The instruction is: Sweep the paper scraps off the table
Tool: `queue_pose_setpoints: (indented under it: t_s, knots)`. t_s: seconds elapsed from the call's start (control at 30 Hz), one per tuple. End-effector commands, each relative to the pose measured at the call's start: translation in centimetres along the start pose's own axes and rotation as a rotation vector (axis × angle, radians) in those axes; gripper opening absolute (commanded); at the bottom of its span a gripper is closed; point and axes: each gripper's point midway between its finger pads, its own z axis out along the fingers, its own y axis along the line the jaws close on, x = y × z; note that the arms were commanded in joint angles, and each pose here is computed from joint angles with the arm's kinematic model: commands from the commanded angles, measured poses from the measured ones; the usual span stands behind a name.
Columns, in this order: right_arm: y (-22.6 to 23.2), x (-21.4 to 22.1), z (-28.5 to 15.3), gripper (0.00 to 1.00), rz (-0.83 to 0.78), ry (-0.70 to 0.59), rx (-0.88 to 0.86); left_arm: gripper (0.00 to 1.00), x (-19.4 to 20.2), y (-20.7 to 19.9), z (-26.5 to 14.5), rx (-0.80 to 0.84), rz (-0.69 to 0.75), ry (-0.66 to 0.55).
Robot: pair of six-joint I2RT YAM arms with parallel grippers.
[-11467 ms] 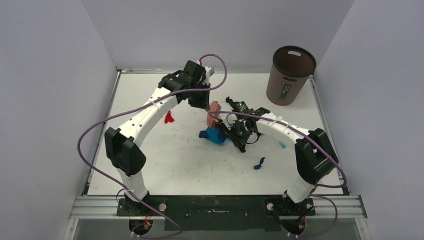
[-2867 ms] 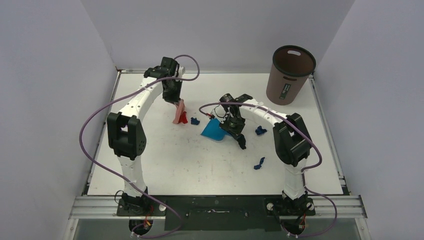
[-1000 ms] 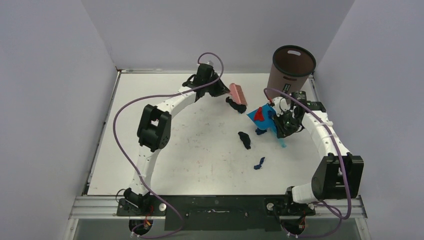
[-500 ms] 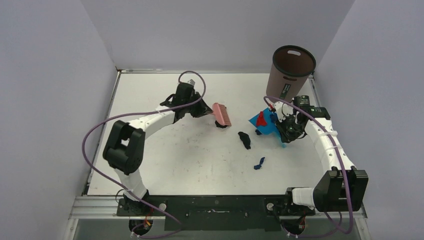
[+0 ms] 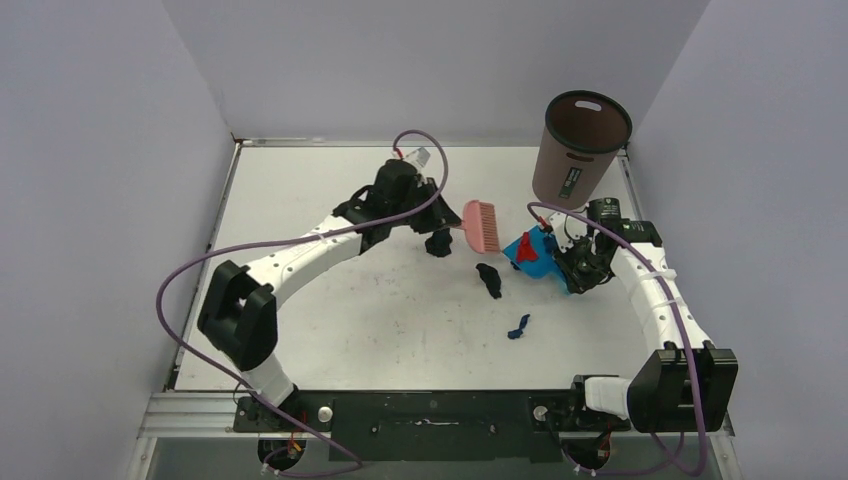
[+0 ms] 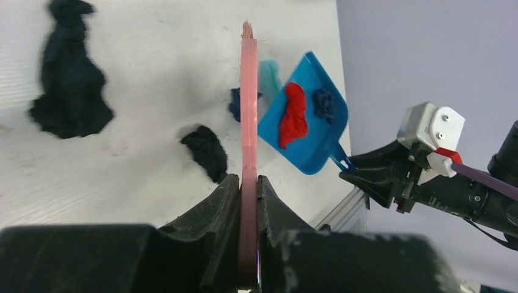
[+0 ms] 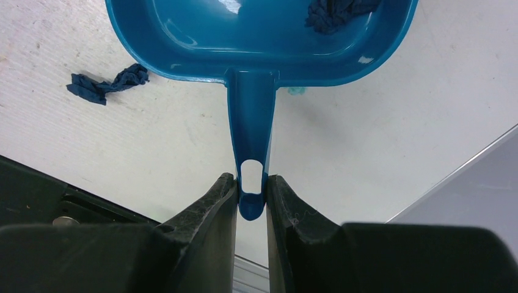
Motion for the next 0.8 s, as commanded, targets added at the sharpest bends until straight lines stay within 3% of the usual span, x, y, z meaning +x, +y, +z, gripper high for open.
queue_pose_setpoints:
  t_s: [0.0, 0.17, 0.33, 0.57, 0.77]
  knots:
    - [-0.9, -0.3, -1.5, 0.06, -0.013, -0.022, 0.06, 0.0, 1.5, -2.6, 3.0, 0.052, 0.04, 0.066]
    - [-0.5, 0.8, -1.8, 0.06, -0.057, 0.012, 0.05, 0.0, 2.7, 0.0, 4.3, -0.046, 0.107, 0.158]
    - [0.5, 1.5, -1.8, 0.07, -0.114, 0.024, 0.001, 0.0, 2.3, 3.0, 2.1, -0.158, 0.181, 0.213]
    - [2.5, 2.5, 0.5, 0.08, -0.229, 0.091, -0.087, 0.0, -3.7, 6.5, -3.1, -0.298, 0.243, 0.098]
    - [4.2, 2.2, 2.7, 0.07, -0.321, 0.16, -0.103, 0.0, -7.8, 3.7, -5.9, -0.273, 0.361, 0.054]
